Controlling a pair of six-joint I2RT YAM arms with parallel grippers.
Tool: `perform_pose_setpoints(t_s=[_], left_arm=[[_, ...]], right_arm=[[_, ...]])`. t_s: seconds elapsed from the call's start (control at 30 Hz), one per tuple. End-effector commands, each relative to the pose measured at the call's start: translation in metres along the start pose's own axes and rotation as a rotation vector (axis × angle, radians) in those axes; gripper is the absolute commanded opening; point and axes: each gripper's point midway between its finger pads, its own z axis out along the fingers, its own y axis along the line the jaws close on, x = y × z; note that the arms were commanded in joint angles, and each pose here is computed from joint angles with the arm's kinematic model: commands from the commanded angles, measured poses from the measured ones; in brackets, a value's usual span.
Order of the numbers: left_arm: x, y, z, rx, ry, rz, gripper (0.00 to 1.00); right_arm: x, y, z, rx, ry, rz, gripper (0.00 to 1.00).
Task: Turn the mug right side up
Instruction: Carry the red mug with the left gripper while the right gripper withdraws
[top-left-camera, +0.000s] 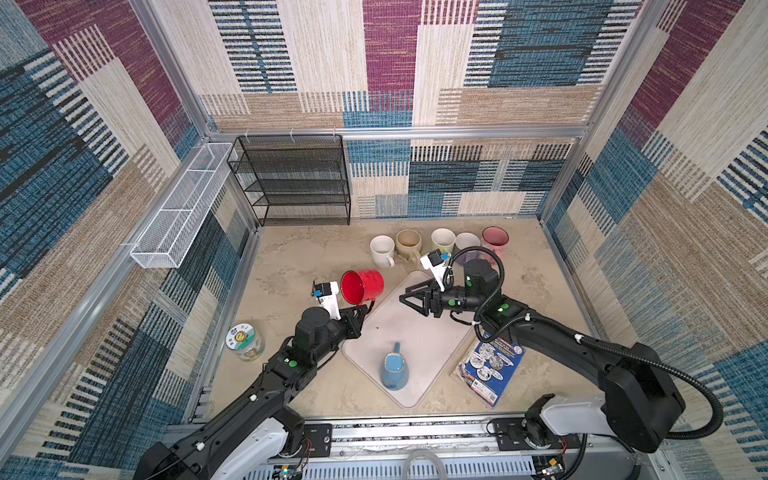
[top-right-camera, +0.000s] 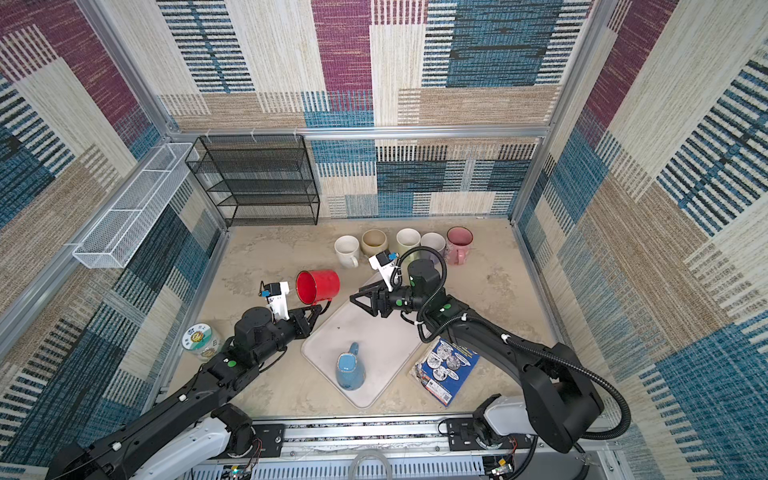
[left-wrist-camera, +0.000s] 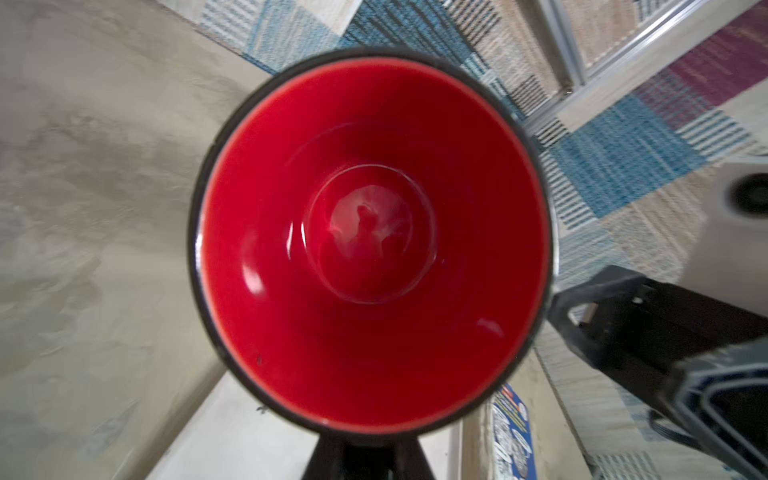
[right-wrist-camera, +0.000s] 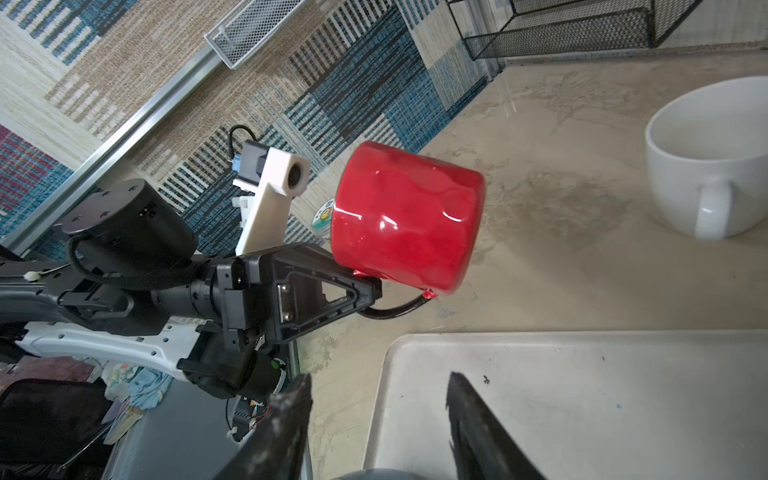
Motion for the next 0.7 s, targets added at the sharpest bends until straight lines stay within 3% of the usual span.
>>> perform_pose_setpoints(t_s=[0.0, 0.1, 0.43, 0.67], left_arm=[[-0.017, 0.008, -0.002, -0.08, -0.058, 0.046, 0.0], [-0.021, 0.015, -0.004, -0.15, -0.047, 0.07, 0.0], [-0.033, 0.032, -0.008, -0.359, 0.045, 0.155, 0.0], [-0.043, 0.037, 0.002, -0.441, 0.107, 0.19, 0.0]], right_arm=[[0.003, -0.011, -0.002, 0.072, 0.008, -0.004, 0.55], [0.009, -0.012, -0.004, 0.078, 0.021, -0.002, 0.56], [0.024, -0.025, -0.013, 0.153, 0.03, -0.034, 0.75], [0.032, -0.04, -0.012, 0.212, 0.032, -0.025, 0.78]])
